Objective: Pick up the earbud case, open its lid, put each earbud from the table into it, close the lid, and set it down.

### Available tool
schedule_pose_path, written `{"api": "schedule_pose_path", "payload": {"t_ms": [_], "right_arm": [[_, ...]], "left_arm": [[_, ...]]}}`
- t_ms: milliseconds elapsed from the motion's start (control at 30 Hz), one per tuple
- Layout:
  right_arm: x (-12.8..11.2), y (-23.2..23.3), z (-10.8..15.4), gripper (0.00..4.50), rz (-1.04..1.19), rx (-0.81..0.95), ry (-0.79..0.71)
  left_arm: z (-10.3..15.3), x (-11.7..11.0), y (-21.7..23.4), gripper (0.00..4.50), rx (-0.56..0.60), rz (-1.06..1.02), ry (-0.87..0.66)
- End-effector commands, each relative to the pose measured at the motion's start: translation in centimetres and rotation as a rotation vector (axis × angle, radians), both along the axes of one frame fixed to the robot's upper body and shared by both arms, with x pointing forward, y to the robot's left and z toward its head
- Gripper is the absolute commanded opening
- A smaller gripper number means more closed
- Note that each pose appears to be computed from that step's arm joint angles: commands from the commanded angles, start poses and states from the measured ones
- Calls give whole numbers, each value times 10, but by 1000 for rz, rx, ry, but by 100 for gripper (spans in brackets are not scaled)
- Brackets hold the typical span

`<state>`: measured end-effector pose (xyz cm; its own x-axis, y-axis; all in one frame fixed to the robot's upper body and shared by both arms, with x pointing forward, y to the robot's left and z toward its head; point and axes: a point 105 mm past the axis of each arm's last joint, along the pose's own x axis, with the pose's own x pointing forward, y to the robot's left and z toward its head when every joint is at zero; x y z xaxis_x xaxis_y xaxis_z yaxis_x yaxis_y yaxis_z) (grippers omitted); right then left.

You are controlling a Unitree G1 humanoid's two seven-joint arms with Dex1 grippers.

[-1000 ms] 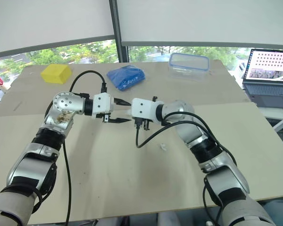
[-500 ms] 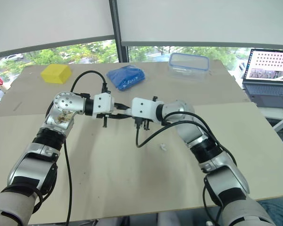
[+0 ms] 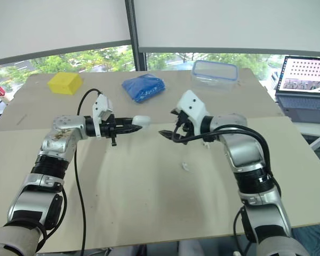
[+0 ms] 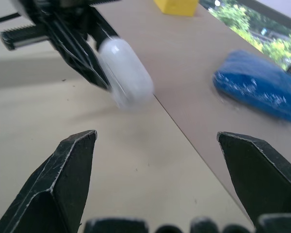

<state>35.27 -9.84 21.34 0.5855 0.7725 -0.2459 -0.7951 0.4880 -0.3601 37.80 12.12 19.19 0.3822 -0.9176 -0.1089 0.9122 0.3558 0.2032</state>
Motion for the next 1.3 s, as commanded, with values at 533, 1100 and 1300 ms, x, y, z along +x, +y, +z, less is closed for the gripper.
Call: {"api": "schedule_pose_path", "payload": {"t_ms": [533, 1100, 1300], "right_arm": [[-21, 28, 15, 448, 47, 11, -181], [-5, 23, 34, 448, -23, 124, -189], [0, 18, 43, 448, -52, 180, -164]], "left_arm": [[-1, -39, -24, 55, -129, -11, 60], [-8, -51, -32, 55, -104, -75, 101], [-10, -50, -30, 55, -101, -70, 101]]}}
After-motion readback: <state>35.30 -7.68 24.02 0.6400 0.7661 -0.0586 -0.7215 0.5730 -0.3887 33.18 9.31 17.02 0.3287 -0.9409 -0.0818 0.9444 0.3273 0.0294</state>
